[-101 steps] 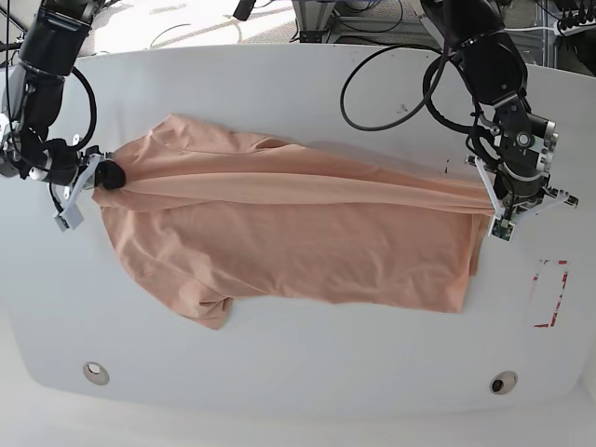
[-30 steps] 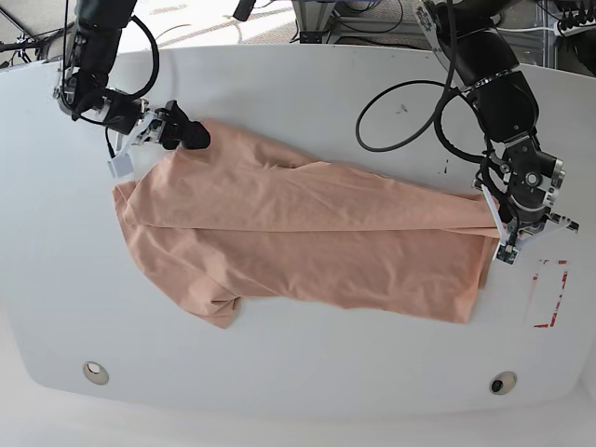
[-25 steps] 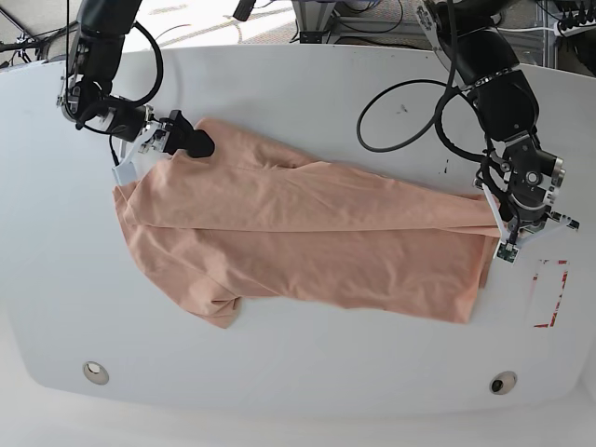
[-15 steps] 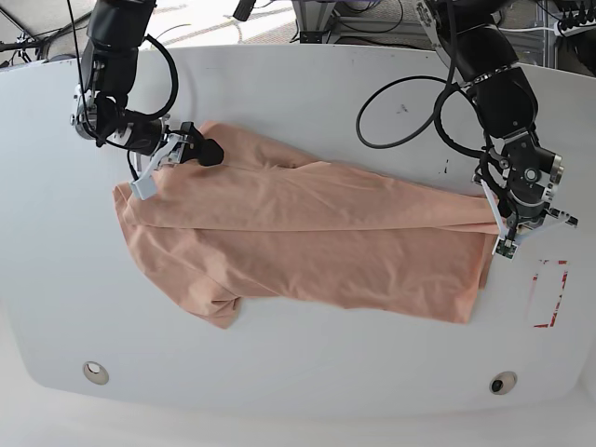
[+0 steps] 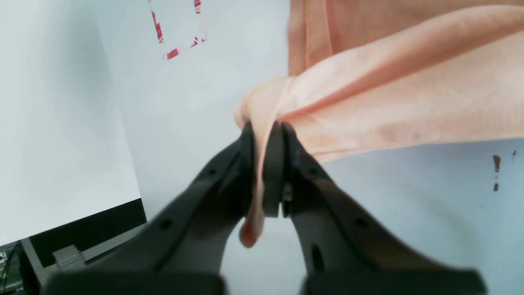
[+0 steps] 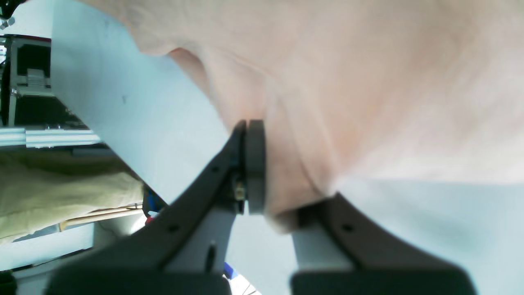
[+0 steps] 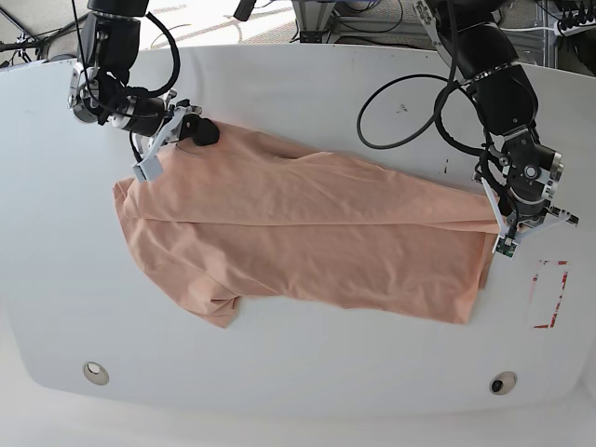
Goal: Fold the T-shirt properly
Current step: 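Regrasp the shirt corner with the right gripper and pull it taut, then lower the stretched shirt onto the table and open both grippers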
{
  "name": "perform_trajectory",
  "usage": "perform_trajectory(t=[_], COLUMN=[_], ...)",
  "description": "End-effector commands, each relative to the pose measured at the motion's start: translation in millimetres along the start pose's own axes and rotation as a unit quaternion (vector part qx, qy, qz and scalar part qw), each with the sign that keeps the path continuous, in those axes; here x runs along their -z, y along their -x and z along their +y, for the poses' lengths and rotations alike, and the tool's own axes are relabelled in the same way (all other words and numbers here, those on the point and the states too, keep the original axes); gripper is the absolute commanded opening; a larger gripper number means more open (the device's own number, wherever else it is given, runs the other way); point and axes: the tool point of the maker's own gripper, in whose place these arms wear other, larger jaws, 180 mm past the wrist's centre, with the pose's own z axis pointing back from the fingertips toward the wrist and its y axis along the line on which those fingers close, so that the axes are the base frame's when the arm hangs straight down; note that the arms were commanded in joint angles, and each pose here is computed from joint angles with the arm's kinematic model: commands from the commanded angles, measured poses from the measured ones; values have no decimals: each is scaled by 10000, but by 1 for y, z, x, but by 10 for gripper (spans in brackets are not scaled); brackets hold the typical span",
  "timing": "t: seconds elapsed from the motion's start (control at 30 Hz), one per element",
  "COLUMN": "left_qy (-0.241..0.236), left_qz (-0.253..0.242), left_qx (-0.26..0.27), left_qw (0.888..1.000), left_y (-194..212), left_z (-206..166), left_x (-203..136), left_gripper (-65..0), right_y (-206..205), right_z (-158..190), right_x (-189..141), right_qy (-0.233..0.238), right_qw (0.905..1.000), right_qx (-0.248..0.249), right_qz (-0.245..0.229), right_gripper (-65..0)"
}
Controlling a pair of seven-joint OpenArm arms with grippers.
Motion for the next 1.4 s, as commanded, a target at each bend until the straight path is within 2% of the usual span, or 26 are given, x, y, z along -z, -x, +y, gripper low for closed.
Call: perform_trajectory(t=[0.0, 0.2, 0.33, 0.63, 0.73, 0.87, 1.07, 1.37], left_qy=[-266, -293, -228, -21, -11, -37, -22, -334], left_qz=[-176, 22, 210, 669, 874, 1118, 1040, 278], left_qx=[-20, 143, 277, 544, 545, 501, 468, 54], left_qw=[9995, 9995, 9991, 9963, 9947, 9925, 9935, 9990], left_y=[-7, 21, 42, 89, 108, 129, 122, 51], left_z=[13, 6, -4, -25, -25, -22, -24, 0], left_x=[-13, -23, -29, -41, -45, -49, -47, -37], left_gripper=[-650, -650, -650, -650, -650, -650, -650, -650], right_y=[-5, 8, 23, 72, 82, 94, 81, 38], right_z=[9, 23, 17, 3, 5, 14, 17, 9], right_x=[-17, -53, -74, -106, -114, -119, -118, -109], right_qy=[88, 425, 650, 1111, 1146, 968, 853, 908], right_qw=[9992, 9949, 9919, 9921, 9928, 9952, 9962, 9929], right_qx=[-348, -890, -1078, -546, -317, -79, -102, -532], right_qz=[-147, -231, -152, 186, 122, 92, -139, -549], right_gripper=[-650, -650, -650, -650, -650, -650, -650, -650])
